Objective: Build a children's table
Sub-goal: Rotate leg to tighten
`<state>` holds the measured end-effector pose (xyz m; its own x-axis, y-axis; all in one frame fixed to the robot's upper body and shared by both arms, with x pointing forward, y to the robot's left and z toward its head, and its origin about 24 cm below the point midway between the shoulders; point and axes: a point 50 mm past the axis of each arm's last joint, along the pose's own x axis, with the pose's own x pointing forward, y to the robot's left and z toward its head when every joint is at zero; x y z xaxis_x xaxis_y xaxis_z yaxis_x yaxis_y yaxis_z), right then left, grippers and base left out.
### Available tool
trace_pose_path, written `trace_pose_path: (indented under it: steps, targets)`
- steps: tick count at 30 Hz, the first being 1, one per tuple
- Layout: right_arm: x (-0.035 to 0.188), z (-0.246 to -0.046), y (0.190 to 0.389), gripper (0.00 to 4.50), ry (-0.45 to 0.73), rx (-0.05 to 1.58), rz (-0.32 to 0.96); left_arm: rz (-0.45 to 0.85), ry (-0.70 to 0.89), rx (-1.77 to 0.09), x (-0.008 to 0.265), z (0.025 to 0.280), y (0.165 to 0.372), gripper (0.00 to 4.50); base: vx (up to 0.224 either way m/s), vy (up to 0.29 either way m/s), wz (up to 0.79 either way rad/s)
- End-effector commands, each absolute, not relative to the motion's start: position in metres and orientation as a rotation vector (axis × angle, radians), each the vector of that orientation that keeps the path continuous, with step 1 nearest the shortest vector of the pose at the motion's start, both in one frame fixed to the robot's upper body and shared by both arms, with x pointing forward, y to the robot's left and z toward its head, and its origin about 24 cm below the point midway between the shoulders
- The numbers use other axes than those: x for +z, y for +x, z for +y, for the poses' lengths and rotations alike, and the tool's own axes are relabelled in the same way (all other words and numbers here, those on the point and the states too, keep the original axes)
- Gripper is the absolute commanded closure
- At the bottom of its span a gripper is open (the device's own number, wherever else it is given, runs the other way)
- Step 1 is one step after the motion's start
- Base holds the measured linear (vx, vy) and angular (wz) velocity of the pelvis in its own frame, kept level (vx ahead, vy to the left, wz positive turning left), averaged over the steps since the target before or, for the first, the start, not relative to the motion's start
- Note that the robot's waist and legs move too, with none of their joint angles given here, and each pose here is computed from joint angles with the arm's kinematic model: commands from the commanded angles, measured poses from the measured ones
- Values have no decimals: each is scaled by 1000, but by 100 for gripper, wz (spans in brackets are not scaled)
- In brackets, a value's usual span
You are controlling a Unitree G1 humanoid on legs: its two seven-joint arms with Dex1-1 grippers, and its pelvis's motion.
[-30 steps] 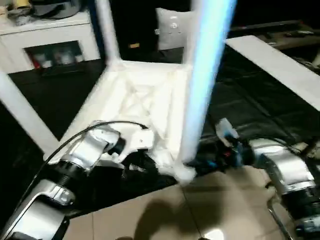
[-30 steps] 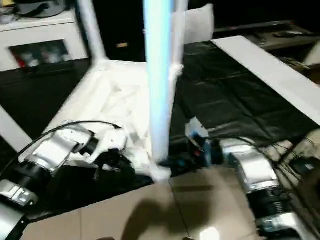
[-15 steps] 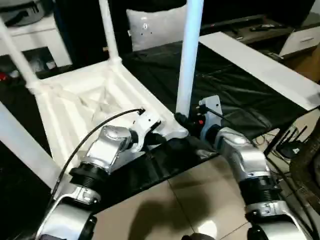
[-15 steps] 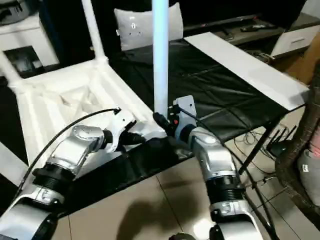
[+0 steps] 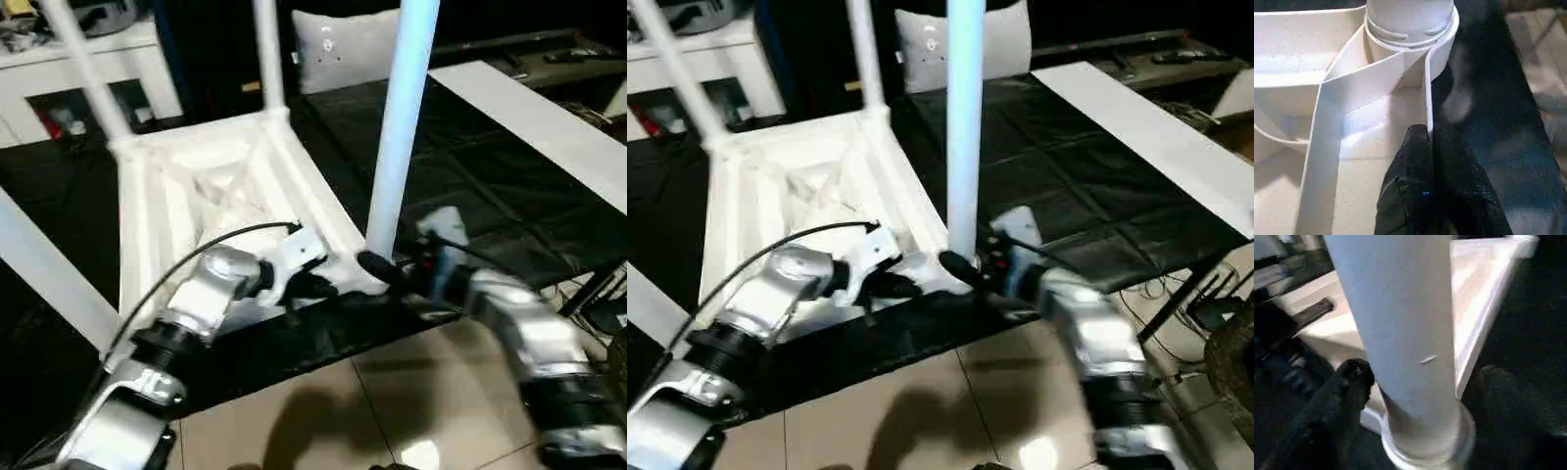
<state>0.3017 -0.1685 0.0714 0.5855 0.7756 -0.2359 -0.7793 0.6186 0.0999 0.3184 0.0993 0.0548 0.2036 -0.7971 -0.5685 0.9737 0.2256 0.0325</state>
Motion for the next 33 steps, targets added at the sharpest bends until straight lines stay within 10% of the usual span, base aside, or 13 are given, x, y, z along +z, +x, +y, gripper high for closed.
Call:
trace_pose_path:
  steps: [1,10,33]
  targets:
    - [77,-171,295,32,-30,1009,278,516,498,-1426,48,94,309,450,0,0,0]
    - [85,-182,285,5,-144,1272,357,564,649,-1677,47,102,296,450,0,0,0]
    - [78,-160,275,201,-2,1558,407,562,656,-1821,51,99,287,450,0,0,0]
